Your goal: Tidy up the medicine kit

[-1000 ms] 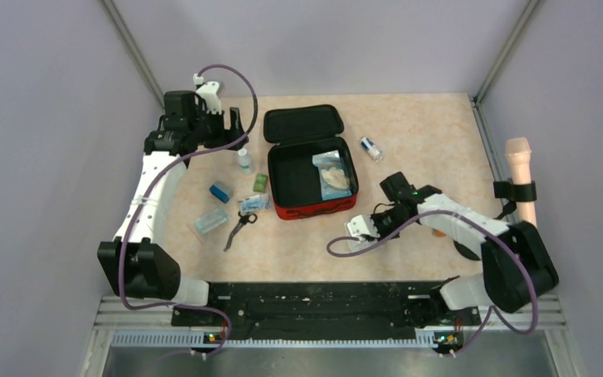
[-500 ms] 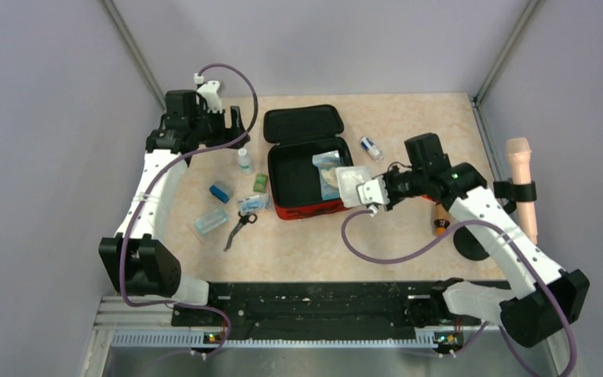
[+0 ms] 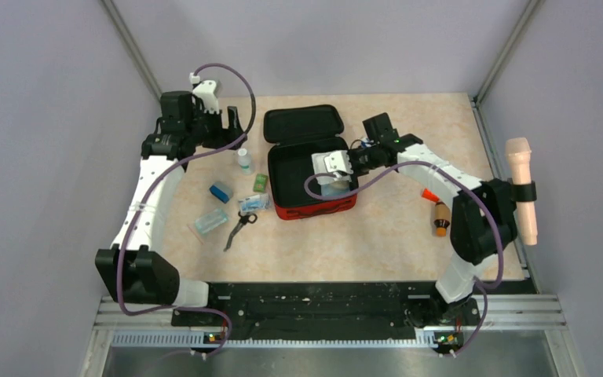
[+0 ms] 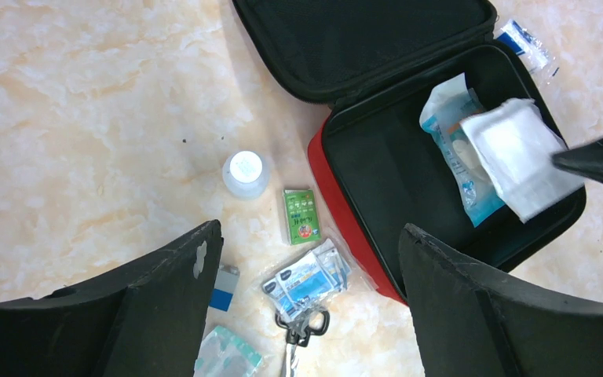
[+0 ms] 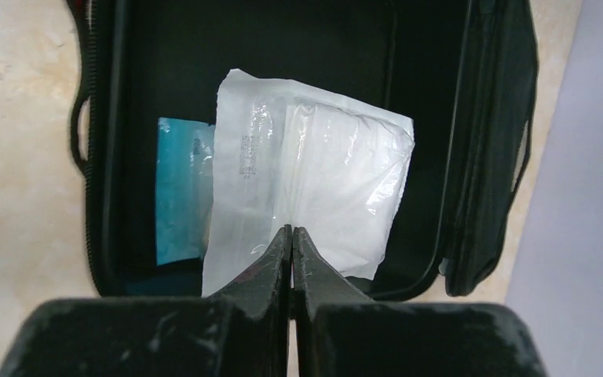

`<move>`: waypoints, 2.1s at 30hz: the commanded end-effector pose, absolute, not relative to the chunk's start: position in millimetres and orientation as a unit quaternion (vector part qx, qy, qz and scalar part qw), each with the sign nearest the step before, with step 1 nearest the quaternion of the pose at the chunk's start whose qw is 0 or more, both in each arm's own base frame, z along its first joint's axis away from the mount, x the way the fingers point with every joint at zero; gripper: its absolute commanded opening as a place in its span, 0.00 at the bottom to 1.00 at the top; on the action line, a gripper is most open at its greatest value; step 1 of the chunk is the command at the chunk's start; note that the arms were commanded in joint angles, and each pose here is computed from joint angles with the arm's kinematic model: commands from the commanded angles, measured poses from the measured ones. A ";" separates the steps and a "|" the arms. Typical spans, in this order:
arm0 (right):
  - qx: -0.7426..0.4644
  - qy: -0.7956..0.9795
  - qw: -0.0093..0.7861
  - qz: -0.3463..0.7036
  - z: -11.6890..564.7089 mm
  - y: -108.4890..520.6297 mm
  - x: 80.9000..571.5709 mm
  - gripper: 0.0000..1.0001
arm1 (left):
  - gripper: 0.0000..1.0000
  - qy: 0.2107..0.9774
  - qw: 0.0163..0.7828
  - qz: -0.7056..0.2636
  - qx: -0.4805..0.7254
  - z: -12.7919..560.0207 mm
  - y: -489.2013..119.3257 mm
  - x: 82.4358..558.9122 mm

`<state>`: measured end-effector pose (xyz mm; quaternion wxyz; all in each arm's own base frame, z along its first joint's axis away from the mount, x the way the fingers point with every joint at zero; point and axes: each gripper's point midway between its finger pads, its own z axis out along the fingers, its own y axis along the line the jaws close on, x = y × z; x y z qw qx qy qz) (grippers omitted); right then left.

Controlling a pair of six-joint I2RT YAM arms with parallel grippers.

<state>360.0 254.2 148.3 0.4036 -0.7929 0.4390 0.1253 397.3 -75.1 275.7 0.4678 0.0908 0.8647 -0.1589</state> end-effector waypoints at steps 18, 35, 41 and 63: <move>-0.750 0.508 0.412 0.099 122.1 260.6 407.4 0.00 | 0.88 0.842 0.510 -0.139 0.105 298.4 -67.8 386.9; -0.653 0.592 0.460 0.110 164.7 265.4 432.6 0.25 | 0.88 0.851 0.498 -0.113 0.122 295.3 -60.3 380.2; -0.304 0.771 0.548 0.112 205.8 214.9 519.7 0.34 | 0.88 0.854 0.491 -0.112 0.131 288.9 -60.2 370.6; -0.270 0.891 0.365 0.028 56.4 150.8 523.3 0.49 | 0.89 0.853 0.492 -0.110 0.133 292.8 -60.0 372.7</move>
